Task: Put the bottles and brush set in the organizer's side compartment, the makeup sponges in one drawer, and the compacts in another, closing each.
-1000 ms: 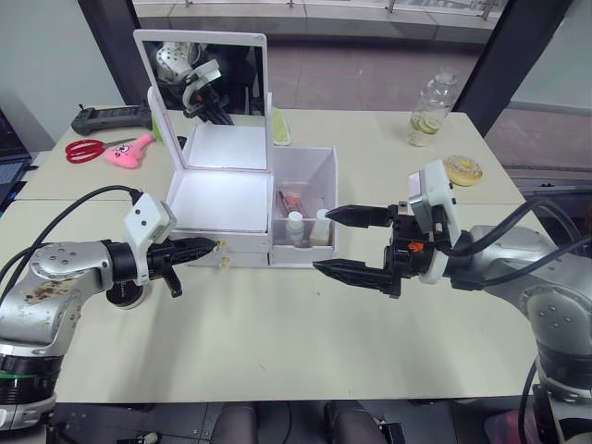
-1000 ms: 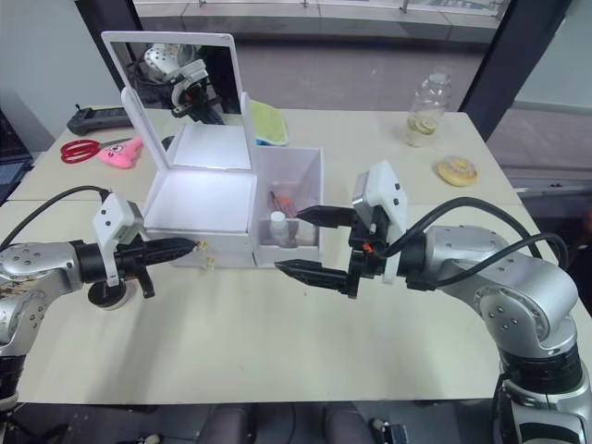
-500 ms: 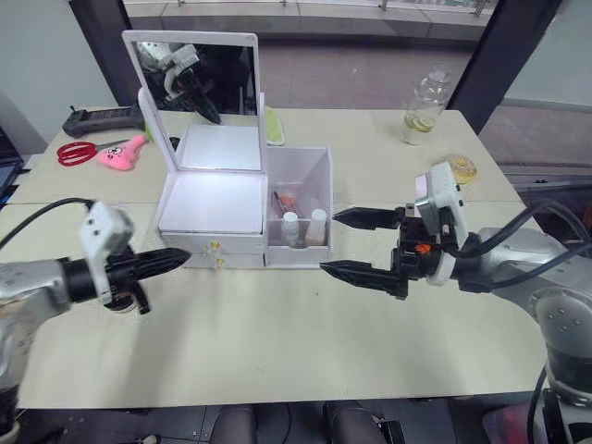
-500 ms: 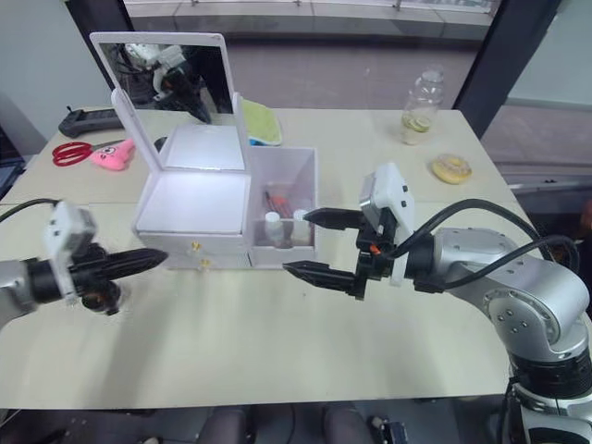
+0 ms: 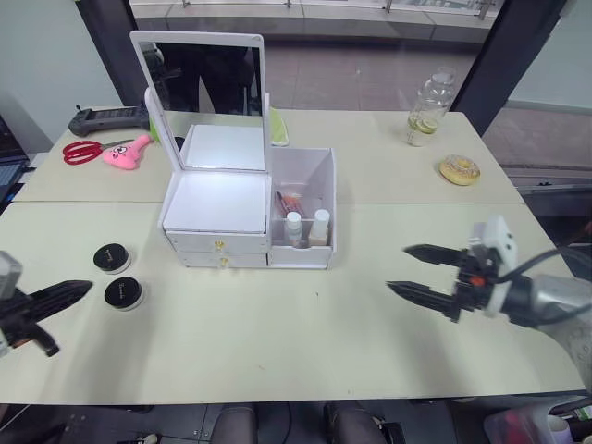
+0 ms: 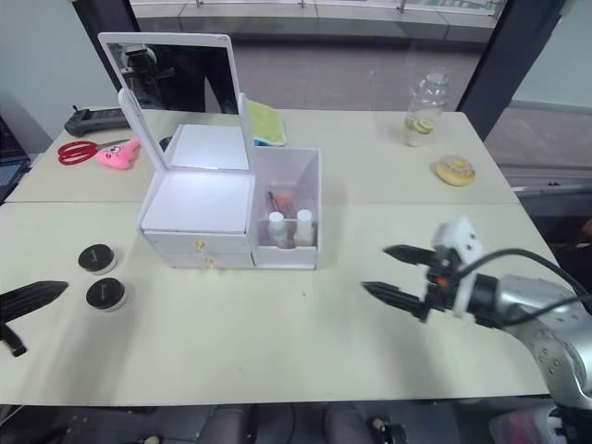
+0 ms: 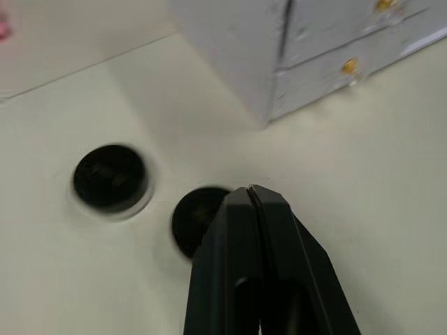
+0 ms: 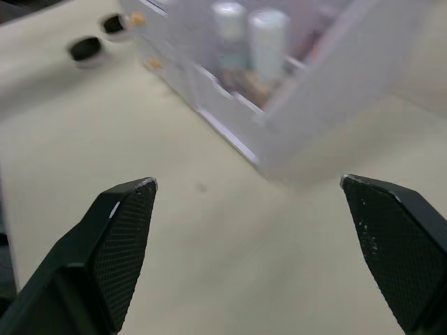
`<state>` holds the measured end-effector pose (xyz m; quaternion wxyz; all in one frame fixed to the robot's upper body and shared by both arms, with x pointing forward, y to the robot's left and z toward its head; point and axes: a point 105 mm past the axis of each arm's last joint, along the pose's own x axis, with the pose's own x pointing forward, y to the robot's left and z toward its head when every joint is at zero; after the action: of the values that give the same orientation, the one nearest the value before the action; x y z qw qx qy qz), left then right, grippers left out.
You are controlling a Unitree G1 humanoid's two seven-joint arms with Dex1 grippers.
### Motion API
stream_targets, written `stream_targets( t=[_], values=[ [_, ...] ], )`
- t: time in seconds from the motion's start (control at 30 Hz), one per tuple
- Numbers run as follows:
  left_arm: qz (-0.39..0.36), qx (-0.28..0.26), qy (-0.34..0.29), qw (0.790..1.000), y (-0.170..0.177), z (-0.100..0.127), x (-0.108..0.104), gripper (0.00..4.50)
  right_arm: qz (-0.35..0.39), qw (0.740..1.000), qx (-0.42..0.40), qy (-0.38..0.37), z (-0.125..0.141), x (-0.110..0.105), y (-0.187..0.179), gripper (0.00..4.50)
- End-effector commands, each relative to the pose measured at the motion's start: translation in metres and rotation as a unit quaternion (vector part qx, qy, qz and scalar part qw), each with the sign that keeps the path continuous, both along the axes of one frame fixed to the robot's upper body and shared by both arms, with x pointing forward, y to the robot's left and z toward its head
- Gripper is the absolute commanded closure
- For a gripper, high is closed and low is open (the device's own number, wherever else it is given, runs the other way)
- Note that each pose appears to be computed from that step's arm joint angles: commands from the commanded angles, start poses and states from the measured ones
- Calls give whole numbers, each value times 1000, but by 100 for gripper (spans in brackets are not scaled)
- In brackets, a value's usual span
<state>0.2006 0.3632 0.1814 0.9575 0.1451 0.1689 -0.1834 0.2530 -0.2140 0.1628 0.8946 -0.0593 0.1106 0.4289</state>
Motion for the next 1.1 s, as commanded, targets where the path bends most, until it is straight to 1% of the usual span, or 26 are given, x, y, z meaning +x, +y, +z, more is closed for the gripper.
stream_targets(
  t=[0.03, 0.1, 0.13, 0.23, 0.33, 0.43, 0.5, 0.6, 0.7, 0.8, 0.87, 0.9, 0.97, 1.03, 1.1],
  values=[
    [67, 49, -15, 996, 49, 15, -18, 370, -65, 997, -39, -20, 0, -5, -50, 0],
    [85, 51, -9, 995, 64, 13, -26, 309, -85, 995, -46, -16, -4, -10, -66, 0],
    [91, 53, -10, 994, 69, 13, -29, 283, -94, 995, -41, -15, -4, -13, -72, 0],
    [108, 69, -6, 992, 81, 10, -38, 187, -121, 992, -39, -12, -5, -20, -91, 0],
    [112, 67, -7, 991, 85, 10, -42, 101, -133, 990, -43, -10, -7, -24, -101, 0],
    [111, 66, -8, 992, 87, 11, -43, 7, -133, 990, -38, -15, -6, -23, -101, 0],
    [107, 64, -7, 992, 86, 10, -42, 1, -126, 991, -37, -14, -6, -22, -96, 0],
    [72, 47, -6, 996, 63, 2, -32, 1, -87, 996, -23, -18, -5, -17, -71, 0],
    [16, 10, -1, 1000, 18, -17, -23, 1, -10, 1000, 4, -27, 4, -12, -22, 0],
    [-19, -20, -13, 1000, -26, -31, -14, 1, 57, 997, 30, -34, 14, -9, 22, 0],
    [-35, -48, -36, 998, -62, -41, -6, 1, 99, 994, 41, -37, 20, -7, 48, 0],
    [-36, -58, -60, 996, -79, -43, -1, 1, 116, 991, 44, -41, 24, -6, 58, 0],
    [-10, -91, -107, 990, -107, -47, 10, 1, 147, 987, 46, -47, 32, -4, 77, 0],
    [24, -96, -152, 983, -133, -52, 22, 1, 170, 983, 47, -55, 41, -1, 93, 0],
    [41, -102, -173, 979, -160, -60, 29, 1, 186, 980, 46, -62, 49, 3, 104, 0]
  ],
)
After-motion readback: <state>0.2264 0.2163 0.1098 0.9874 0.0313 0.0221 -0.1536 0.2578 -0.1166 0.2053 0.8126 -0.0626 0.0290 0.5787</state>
